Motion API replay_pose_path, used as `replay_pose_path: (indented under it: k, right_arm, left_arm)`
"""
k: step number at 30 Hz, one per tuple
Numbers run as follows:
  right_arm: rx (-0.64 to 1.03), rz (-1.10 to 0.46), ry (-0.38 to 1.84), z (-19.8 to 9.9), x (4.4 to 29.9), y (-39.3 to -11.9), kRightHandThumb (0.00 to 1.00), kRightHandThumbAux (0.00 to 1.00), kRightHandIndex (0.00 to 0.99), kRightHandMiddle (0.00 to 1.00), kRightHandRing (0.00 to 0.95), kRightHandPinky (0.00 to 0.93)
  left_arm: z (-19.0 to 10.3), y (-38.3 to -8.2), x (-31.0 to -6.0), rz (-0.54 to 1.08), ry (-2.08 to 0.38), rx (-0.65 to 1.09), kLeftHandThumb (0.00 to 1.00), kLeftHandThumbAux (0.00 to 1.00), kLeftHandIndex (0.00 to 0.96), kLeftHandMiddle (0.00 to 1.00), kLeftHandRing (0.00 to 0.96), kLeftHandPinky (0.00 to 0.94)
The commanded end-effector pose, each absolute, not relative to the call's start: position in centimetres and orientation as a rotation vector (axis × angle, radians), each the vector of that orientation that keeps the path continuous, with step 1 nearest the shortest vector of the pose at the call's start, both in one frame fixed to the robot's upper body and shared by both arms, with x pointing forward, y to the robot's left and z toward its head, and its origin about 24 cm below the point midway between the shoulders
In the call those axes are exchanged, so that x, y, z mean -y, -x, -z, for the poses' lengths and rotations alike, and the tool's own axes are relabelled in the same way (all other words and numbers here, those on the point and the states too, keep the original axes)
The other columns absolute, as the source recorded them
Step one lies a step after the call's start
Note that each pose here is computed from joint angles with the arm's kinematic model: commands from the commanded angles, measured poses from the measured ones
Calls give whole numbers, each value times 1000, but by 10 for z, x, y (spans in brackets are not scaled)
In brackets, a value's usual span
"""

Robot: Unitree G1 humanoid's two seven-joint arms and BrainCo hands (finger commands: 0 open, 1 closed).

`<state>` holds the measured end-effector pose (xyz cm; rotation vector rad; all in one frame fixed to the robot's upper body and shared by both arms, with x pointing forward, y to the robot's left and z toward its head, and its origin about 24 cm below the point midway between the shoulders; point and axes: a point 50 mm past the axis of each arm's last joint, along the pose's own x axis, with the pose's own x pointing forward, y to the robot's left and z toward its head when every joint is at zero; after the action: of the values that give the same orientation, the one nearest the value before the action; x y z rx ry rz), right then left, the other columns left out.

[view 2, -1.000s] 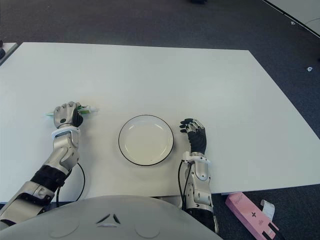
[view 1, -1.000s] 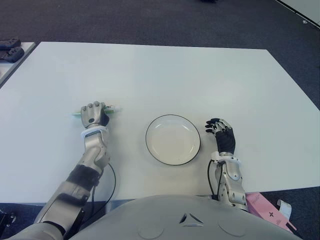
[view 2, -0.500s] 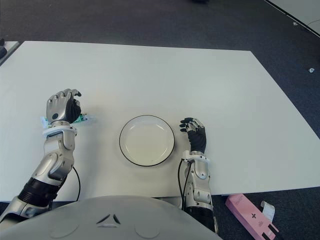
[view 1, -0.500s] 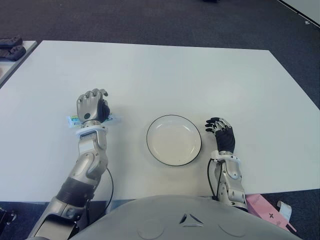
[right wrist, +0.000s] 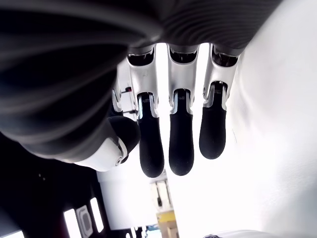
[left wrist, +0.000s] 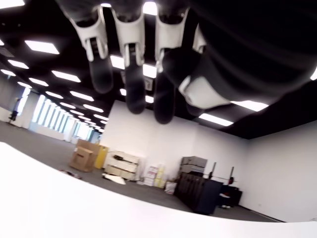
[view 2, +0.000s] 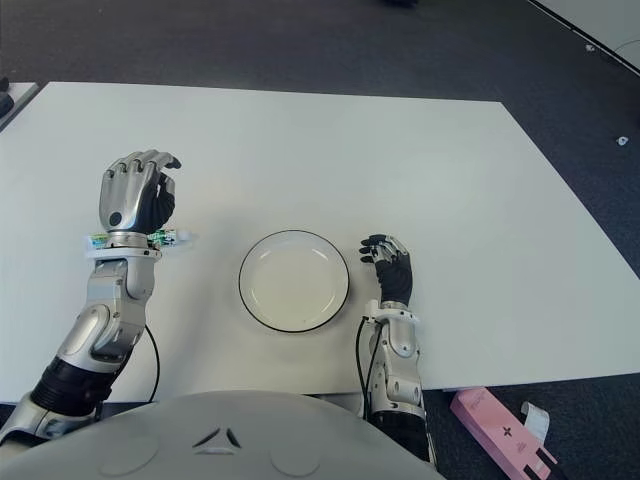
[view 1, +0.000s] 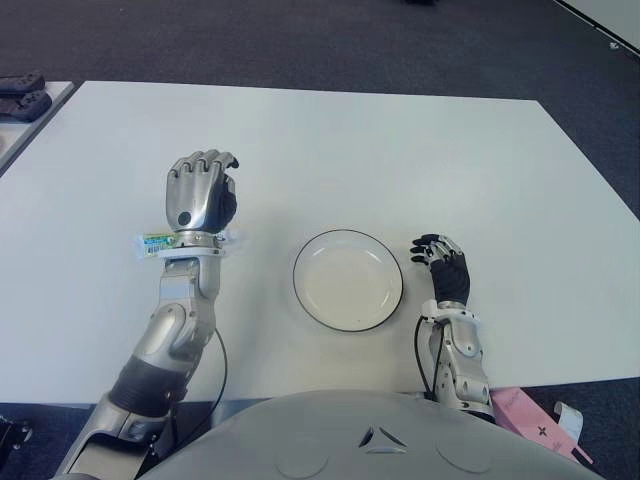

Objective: Put the toothpaste on the table into the plate.

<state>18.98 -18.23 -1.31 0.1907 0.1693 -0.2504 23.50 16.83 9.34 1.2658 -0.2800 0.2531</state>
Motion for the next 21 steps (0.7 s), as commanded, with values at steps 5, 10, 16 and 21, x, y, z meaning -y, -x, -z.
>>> replay_pose_path:
  k: [5,10,16,21]
  right_arm:
    - [-254,265,-226,28,177,-184,707,722,428,498,496,506]
    - [-257,268,-230,28,176,-184,707,722,428,498,496,506]
    - [-257,269,-240,29,175,-184,708,722,428,495,494,503]
    - [-259,273,-246,29,175,-184,708,723,428,494,495,504]
  left_arm:
    - [-114,-239,-150,-174,-1217,421,854,664,420,548,923,893]
    - [-119,-240,-137,-123,-1199,487,855,663,419,550,913,882]
    - [-117,-241,-127,-17,-1161,527,855,665,413,553,896,866]
    - [-113,-243,-124,85,-1190,479,854,665,410,556,891,871]
